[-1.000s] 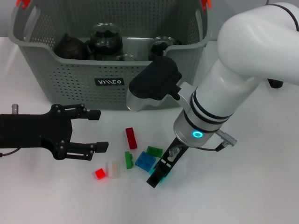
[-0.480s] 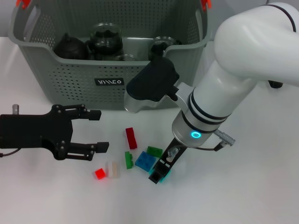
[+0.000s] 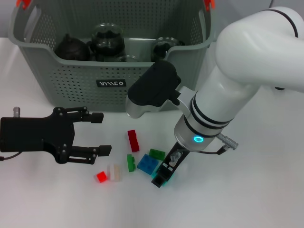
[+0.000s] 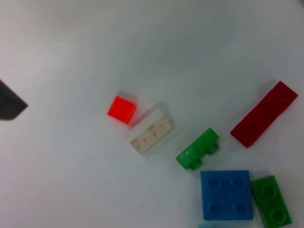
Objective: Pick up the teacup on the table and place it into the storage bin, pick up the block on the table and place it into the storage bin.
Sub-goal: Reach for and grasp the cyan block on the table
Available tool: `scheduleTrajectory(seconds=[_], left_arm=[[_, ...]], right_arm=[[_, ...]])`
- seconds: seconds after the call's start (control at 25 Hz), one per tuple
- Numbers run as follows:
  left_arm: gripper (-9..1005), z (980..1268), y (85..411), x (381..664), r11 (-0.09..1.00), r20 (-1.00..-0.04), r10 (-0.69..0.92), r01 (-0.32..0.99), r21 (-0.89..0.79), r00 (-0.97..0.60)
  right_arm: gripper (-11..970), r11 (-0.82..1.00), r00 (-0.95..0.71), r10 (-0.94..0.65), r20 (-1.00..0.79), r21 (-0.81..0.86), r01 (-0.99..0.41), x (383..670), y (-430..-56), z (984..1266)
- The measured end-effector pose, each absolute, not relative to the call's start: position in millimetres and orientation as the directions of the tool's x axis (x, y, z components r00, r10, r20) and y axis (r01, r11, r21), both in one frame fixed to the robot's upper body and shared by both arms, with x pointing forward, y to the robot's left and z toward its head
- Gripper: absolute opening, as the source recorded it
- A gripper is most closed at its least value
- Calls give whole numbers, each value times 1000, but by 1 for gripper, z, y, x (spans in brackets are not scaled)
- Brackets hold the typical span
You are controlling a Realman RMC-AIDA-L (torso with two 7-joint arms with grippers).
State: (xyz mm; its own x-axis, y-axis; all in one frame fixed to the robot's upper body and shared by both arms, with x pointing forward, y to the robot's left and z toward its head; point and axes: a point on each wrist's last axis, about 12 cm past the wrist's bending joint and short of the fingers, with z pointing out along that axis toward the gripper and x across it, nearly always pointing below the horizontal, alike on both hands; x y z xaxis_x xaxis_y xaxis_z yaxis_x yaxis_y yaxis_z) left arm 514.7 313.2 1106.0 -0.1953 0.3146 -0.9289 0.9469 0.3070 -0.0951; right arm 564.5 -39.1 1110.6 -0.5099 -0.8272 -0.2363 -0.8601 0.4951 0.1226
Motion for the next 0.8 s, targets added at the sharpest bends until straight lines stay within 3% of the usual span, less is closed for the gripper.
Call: scheduleTrajectory(seconds=[0.8], left_arm=[[846, 1105, 313, 514, 307, -930, 311, 947, -99, -198]], right_arm=[[650, 478, -489, -843, -225, 103, -872, 562, -39, 1108]])
